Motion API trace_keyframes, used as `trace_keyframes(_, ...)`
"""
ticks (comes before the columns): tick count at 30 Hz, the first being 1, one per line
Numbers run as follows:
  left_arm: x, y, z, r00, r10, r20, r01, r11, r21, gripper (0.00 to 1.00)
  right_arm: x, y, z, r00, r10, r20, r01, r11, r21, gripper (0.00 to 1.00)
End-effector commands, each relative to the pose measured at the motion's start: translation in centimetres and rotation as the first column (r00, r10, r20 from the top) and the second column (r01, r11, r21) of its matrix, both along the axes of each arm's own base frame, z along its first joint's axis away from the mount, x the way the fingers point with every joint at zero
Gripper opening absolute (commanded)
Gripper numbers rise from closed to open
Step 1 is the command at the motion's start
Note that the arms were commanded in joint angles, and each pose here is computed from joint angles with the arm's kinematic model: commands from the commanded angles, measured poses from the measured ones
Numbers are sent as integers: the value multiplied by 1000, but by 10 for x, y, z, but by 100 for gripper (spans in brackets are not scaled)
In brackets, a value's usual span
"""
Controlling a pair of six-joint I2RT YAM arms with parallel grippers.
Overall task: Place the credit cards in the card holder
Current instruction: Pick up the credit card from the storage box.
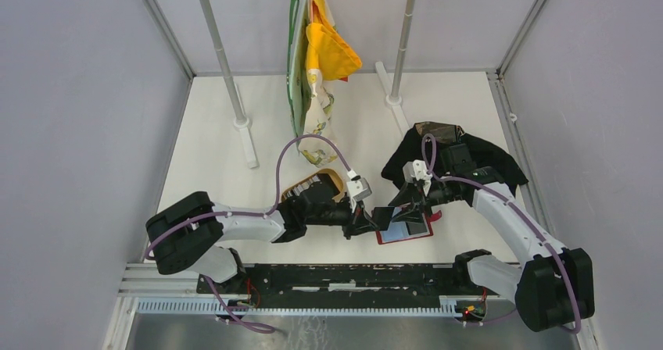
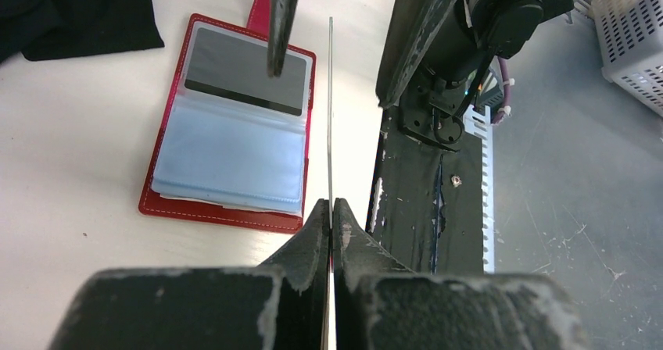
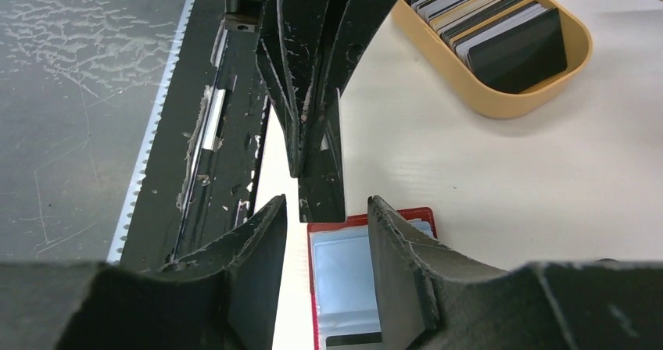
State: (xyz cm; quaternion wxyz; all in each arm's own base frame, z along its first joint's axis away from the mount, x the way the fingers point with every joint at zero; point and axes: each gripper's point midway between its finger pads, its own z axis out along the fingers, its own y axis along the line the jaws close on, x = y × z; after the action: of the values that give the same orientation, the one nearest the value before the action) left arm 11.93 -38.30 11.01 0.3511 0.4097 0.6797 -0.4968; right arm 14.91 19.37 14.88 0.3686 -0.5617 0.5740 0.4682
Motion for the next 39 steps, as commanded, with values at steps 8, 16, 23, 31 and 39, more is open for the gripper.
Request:
trace_keyframes(8,6,-12,22,997,-24,68,28,998,-49,2,0,4,1,1000,12,16,-12,1000,2,37)
trace_keyframes(16,7,-13,19,998,-24,55,26,999,-36,2,1,4,4,999,6,31,-7,1000,2,32)
trace_keyframes(23,11,-13,21,999,14,37,-12,999,-39,14,2,3,5,999,5,38,-5,1000,-6,2)
trace_keyframes(31,33,14,30,974,211,77,-206,976,-74,41,9,-4,2,996,-31,83,36,998,-60,0)
trace_keyframes(39,46,50,49,918,387,86,-371,916,-153,58,23,-20,-3,989,-92,112,105,987,-121,0)
